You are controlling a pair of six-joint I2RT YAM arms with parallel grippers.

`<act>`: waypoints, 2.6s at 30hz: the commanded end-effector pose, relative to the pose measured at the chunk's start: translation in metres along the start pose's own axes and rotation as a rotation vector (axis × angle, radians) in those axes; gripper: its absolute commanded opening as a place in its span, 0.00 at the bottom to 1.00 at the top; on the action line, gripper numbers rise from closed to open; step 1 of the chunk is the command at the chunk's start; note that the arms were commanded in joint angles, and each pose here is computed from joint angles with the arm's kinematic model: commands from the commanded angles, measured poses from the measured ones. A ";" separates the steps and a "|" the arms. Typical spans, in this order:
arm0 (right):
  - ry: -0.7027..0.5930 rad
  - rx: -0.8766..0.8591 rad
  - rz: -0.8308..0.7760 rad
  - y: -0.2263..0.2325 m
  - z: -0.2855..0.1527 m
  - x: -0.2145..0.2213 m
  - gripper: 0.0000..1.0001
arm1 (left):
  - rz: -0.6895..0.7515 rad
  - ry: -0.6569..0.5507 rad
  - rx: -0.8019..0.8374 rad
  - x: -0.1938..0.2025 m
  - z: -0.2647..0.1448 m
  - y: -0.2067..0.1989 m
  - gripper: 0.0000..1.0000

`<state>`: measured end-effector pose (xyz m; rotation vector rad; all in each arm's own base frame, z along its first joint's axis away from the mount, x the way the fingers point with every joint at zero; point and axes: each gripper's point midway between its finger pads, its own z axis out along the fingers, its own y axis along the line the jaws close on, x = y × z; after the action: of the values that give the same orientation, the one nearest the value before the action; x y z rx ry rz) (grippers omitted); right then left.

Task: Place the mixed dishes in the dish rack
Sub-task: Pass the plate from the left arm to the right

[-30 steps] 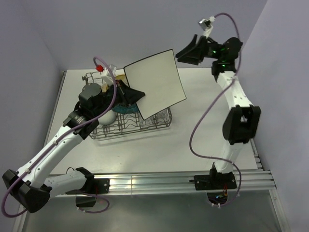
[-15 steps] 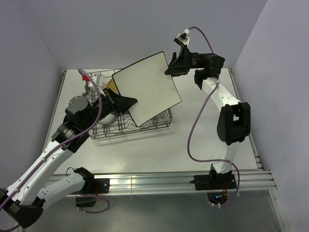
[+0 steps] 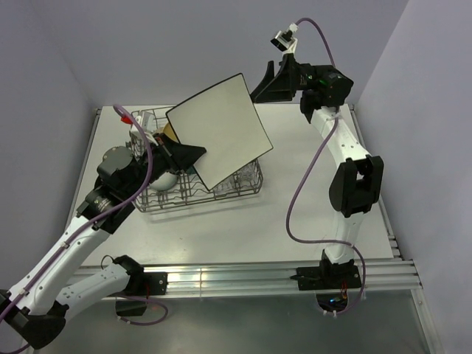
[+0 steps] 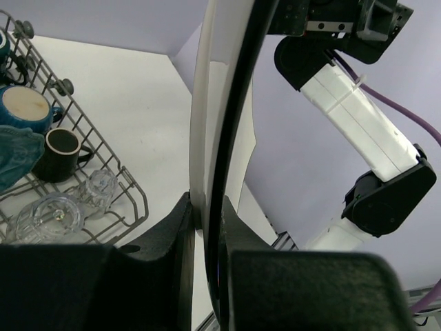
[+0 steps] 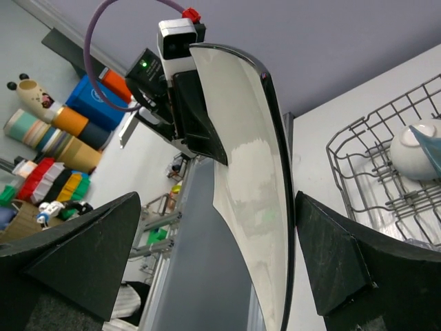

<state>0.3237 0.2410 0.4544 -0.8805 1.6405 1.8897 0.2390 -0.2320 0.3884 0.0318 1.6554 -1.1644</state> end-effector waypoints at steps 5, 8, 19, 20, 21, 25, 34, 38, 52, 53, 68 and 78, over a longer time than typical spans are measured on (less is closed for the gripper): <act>0.105 0.037 -0.491 0.018 -0.006 0.023 1.00 | 0.058 -0.281 0.184 -0.089 -0.039 -0.075 0.00; 0.101 0.037 -0.509 0.027 -0.006 0.013 1.00 | 0.063 -0.300 0.168 -0.095 -0.044 -0.076 0.00; -0.114 0.081 -0.722 0.092 -0.010 -0.096 1.00 | 0.090 -0.332 0.069 -0.110 -0.066 -0.072 0.00; -0.144 0.108 -0.840 0.090 -0.011 -0.107 1.00 | 0.090 -0.331 0.072 -0.110 -0.068 -0.073 0.00; -0.227 0.155 -0.844 0.097 -0.011 -0.122 1.00 | 0.089 -0.333 0.072 -0.110 -0.069 -0.073 0.00; -0.438 0.439 -0.992 0.084 -0.024 -0.161 1.00 | 0.082 -0.330 0.071 -0.110 -0.069 -0.073 0.00; -0.298 0.650 -0.832 -0.005 -0.038 -0.132 1.00 | 0.103 -0.345 0.105 -0.113 -0.069 -0.079 0.00; -0.203 0.705 -0.686 -0.046 -0.051 -0.093 1.00 | 0.131 -0.340 0.107 -0.113 -0.071 -0.081 0.00; -0.056 0.064 -0.503 -0.002 0.007 0.008 0.98 | 0.162 -0.310 0.158 -0.105 -0.051 -0.082 0.00; -0.044 0.032 -0.386 0.006 0.010 0.014 0.98 | 0.163 -0.304 0.163 -0.103 -0.050 -0.083 0.00; 0.114 -0.176 -0.432 0.045 0.053 0.044 0.74 | 0.158 -0.304 0.214 -0.102 -0.043 -0.087 0.00; 0.130 -0.189 -0.529 0.061 0.056 0.051 0.33 | 0.138 -0.333 0.142 -0.108 -0.040 -0.071 0.00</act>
<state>0.2875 0.2995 0.4429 -1.0226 1.6254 2.0303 0.2270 -0.2108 0.4280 0.0987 1.5951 -1.0772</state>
